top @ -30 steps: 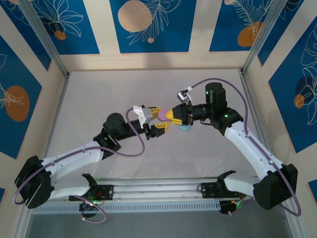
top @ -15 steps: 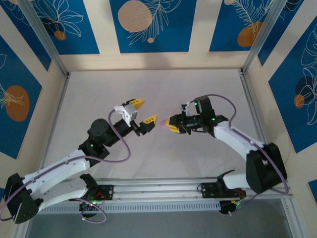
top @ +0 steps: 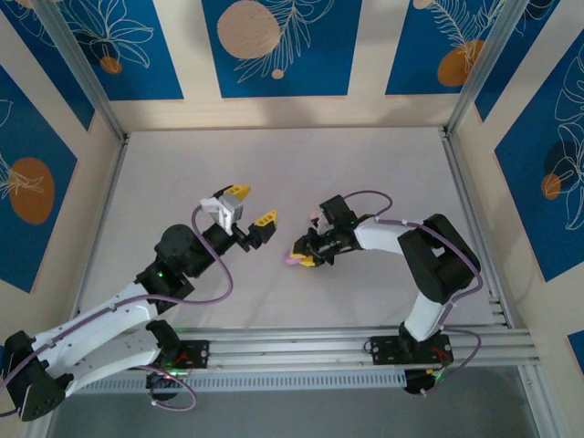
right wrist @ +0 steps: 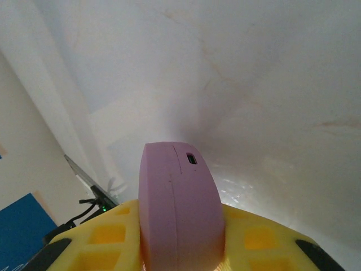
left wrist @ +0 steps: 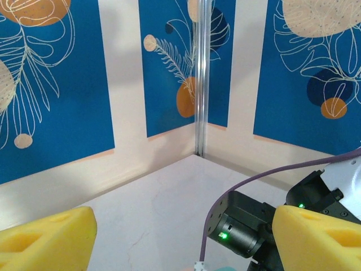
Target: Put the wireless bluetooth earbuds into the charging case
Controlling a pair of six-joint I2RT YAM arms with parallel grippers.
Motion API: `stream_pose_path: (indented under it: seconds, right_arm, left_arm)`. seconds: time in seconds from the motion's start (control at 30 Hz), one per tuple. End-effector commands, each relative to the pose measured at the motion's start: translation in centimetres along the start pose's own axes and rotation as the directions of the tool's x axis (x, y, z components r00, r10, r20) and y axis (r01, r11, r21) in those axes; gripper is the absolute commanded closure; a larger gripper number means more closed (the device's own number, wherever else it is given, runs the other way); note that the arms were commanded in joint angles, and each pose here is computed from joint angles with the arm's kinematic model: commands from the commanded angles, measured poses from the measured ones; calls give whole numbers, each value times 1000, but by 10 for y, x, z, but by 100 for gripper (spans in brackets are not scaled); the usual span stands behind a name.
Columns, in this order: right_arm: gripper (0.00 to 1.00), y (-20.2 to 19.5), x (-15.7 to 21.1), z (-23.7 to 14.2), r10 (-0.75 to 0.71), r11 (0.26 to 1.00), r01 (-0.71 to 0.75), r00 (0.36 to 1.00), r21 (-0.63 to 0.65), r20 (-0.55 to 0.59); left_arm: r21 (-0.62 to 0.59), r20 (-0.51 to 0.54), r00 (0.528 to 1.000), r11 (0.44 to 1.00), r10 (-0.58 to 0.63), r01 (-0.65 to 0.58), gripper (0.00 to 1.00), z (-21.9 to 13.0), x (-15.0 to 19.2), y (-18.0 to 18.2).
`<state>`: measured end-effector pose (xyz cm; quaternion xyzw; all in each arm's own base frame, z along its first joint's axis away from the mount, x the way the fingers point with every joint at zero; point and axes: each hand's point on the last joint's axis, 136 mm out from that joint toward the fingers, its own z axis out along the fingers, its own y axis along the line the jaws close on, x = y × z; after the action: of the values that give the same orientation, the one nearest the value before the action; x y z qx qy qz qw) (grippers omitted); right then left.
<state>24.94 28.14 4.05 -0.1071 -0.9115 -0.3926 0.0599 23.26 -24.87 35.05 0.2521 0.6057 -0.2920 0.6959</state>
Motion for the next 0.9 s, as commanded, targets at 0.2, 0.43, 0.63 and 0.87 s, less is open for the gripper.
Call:
stream_pose_path:
  seconds: [0.2, 0.43, 0.63, 0.87]
  right_arm:
    - [68, -28, -6, -7, -54, 982, 47, 998, 180, 33]
    - [50, -39, -6, -26, -68, 969, 47, 995, 242, 79]
    - [46, -32, -17, -76, -159, 938, 83, 966, 335, 205]
    - [46, -21, -52, -200, -445, 829, 95, 708, 551, 548]
  left_arm:
    - [-19, 1, 1000, 1000, -8, 8, 17, -1, 0, 2]
    - [-19, -5, 1000, 1000, -2, 2, 17, 1, 2, 2]
    - [-35, -35, 999, 999, 0, -1, 16, 4, 9, 4]
    - [-228, -196, 980, 972, 17, -62, 8, 3, 40, 41]
